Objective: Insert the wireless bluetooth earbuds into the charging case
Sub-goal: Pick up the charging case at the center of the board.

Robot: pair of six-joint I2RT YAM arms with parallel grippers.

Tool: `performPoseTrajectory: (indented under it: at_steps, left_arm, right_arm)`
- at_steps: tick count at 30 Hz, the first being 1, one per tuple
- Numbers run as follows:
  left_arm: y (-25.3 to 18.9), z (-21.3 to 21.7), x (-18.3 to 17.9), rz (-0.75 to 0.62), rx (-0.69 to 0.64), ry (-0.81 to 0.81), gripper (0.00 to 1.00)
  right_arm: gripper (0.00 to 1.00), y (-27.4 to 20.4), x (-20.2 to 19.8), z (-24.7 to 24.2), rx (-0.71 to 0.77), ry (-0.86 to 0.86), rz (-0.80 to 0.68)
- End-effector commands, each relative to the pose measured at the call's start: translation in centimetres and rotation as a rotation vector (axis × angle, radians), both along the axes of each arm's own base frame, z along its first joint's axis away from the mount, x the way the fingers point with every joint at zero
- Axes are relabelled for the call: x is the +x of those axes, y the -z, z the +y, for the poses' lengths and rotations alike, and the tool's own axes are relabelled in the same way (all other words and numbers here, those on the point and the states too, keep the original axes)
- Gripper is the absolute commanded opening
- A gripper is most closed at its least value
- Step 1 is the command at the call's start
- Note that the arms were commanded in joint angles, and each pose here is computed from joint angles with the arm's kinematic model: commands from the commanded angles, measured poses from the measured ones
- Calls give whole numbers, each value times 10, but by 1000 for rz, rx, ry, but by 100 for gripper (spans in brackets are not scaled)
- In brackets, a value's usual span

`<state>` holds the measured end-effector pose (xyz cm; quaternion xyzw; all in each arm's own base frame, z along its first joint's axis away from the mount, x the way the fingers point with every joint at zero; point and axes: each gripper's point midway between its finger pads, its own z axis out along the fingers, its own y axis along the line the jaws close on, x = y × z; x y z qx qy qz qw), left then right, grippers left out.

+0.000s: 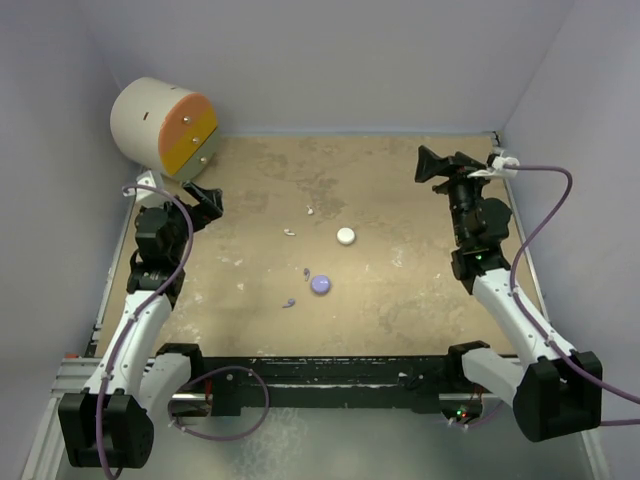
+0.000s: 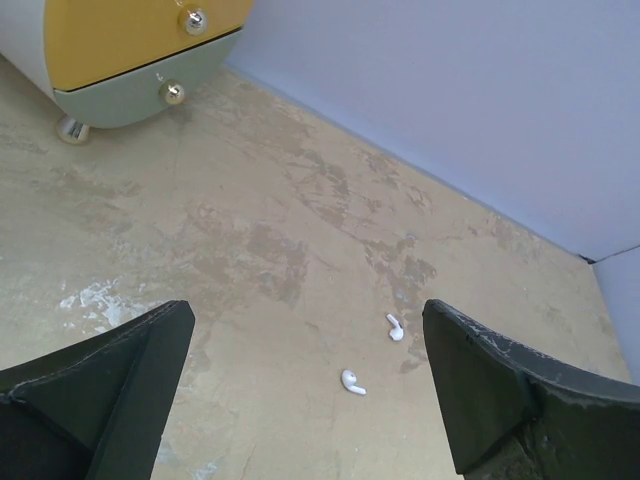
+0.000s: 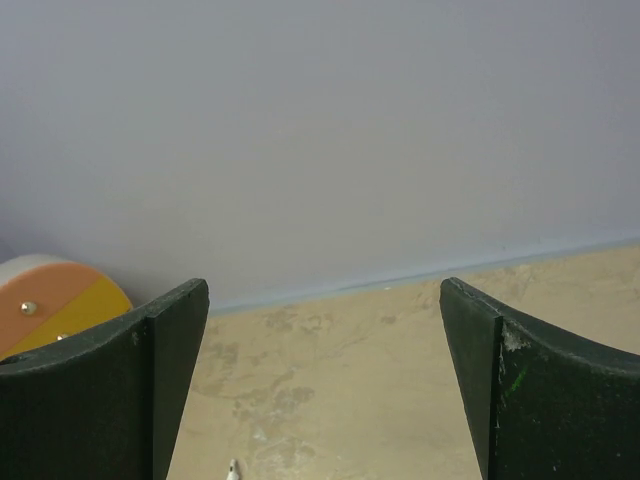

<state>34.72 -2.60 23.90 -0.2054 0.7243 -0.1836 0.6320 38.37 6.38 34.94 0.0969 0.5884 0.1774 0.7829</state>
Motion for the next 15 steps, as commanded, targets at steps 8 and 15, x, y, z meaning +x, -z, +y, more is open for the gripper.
performPoseTrajectory:
  at_steps: [8,15]
  left_arm:
    - [-19,2,-6,-27,-58,-33,98]
    - [-10,13,-5,17,-88,-110,98]
  right_arm:
    - [100,-39,-37,47,-159,-260,-191]
    - [100,-28,-28,69,-188,-374,-161]
